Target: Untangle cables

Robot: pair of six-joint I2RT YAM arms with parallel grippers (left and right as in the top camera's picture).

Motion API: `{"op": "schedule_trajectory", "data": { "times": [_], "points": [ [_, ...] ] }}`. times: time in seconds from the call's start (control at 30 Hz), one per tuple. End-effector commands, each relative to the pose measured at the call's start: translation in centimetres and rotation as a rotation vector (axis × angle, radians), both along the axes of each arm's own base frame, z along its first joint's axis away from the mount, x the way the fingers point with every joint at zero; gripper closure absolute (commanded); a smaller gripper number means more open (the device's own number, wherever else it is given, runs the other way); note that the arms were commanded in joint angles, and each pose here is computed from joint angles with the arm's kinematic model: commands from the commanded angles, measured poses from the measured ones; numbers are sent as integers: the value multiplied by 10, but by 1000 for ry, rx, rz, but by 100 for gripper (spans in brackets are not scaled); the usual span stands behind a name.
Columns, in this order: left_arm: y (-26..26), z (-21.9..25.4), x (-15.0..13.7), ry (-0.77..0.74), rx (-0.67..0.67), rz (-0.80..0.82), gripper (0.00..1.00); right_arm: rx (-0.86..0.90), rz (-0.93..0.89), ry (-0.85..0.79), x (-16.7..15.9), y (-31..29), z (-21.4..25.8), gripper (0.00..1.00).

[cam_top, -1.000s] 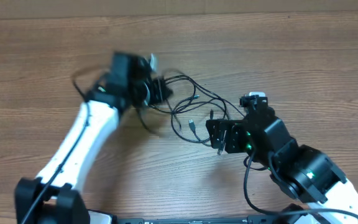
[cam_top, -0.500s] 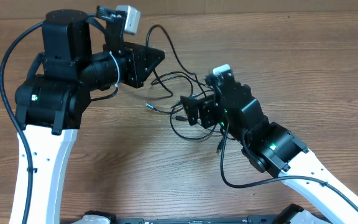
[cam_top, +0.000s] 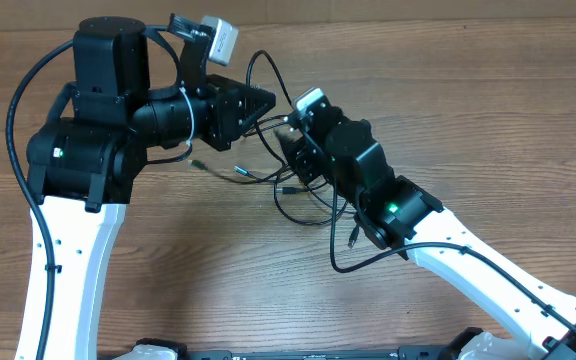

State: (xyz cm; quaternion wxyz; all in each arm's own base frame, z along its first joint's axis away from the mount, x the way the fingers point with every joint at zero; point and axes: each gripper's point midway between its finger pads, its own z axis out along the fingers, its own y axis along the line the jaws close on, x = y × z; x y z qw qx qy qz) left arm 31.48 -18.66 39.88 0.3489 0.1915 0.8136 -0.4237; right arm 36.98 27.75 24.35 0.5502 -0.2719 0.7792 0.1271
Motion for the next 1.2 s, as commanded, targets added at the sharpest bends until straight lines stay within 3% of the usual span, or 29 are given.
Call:
{"op": "schedule_trajectory", "data": {
  "times": [0.0,0.07,0.1,0.27,0.47,0.67,0.93,1.17],
  "points": [
    [-3,6,-6,-33,-5,-38,96,-5,-20,-42,10,-10,14,68],
    [-1,6,-6,-29,-3,-33,96,0,-37,-28,15,-18,12,95],
    [0,5,-4,-30,1,-24,96,6,-43,-13,16,-22,10,96],
    [31,-13,24,-30,136,183,96,72,-20,148,4,-36,-4,96],
    [63,-29,53,56,192,451,96,205,361,274,-65,-13,24,96],
    [45,-44,62,173,106,410,96,243,438,238,-80,-9,45,96],
    [5,-49,52,293,-39,173,96,257,450,196,-72,-4,49,96],
    [5,-49,56,378,-89,227,96,232,514,173,-84,13,49,95]
  ]
}}
